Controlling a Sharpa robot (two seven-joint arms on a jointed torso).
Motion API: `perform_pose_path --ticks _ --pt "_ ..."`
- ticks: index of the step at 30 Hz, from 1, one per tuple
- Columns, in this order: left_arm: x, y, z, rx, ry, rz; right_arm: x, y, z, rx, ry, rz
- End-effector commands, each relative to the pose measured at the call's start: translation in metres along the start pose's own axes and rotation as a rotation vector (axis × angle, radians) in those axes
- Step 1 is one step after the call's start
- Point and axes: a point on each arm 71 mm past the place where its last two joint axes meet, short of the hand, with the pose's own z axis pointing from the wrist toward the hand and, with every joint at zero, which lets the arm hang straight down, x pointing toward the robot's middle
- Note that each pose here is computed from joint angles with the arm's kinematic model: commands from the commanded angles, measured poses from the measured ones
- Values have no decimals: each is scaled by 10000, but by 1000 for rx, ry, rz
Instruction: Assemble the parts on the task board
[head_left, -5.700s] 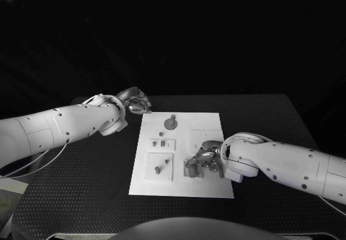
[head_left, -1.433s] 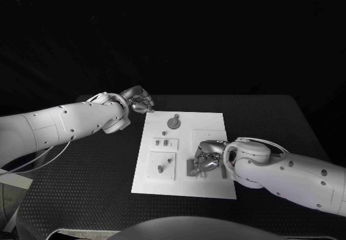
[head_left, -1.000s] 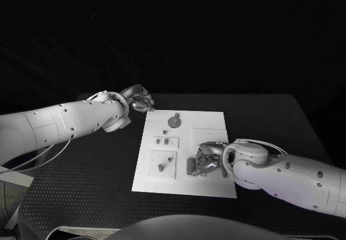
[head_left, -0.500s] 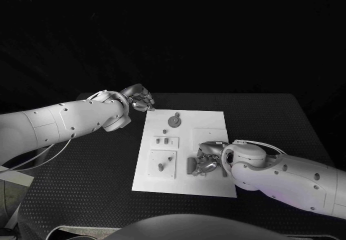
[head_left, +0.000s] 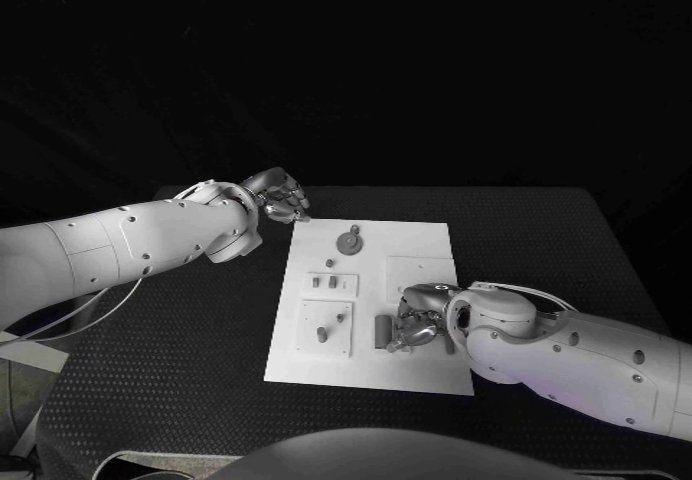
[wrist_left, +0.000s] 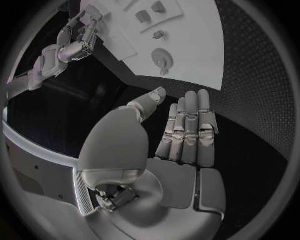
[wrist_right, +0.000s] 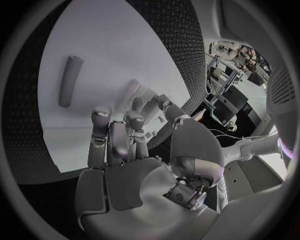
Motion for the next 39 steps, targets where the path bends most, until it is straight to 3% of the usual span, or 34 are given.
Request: perform_pose_path --ticks 1,5,11,19,22,25,28,34,39 --pt "5 -10 3 6 8 1 -14 -34 -51 8 -34 16" --pt "-3 2 -2 3 6 2 -37 -74 -146 0 -46 49" --pt "-2 3 -2 2 7 2 -225 -132 -270 -25 -133 126" --pt "1 5 -7 3 12 -1 -394 -588 -308 104 -140 228" --pt "-2 5 -8 4 10 -1 -354 -787 -324 173 -84 249" --pt "-7 13 -13 3 10 -1 -266 -944 -347 233 36 263" --pt "-13 24 -19 0 9 -1 -224 -991 -380 246 86 269" --pt "-35 64 -34 -9 5 0 -165 -967 -456 253 148 248" --pt "-33 60 -33 -3 7 -7 -144 -893 -467 253 163 240"
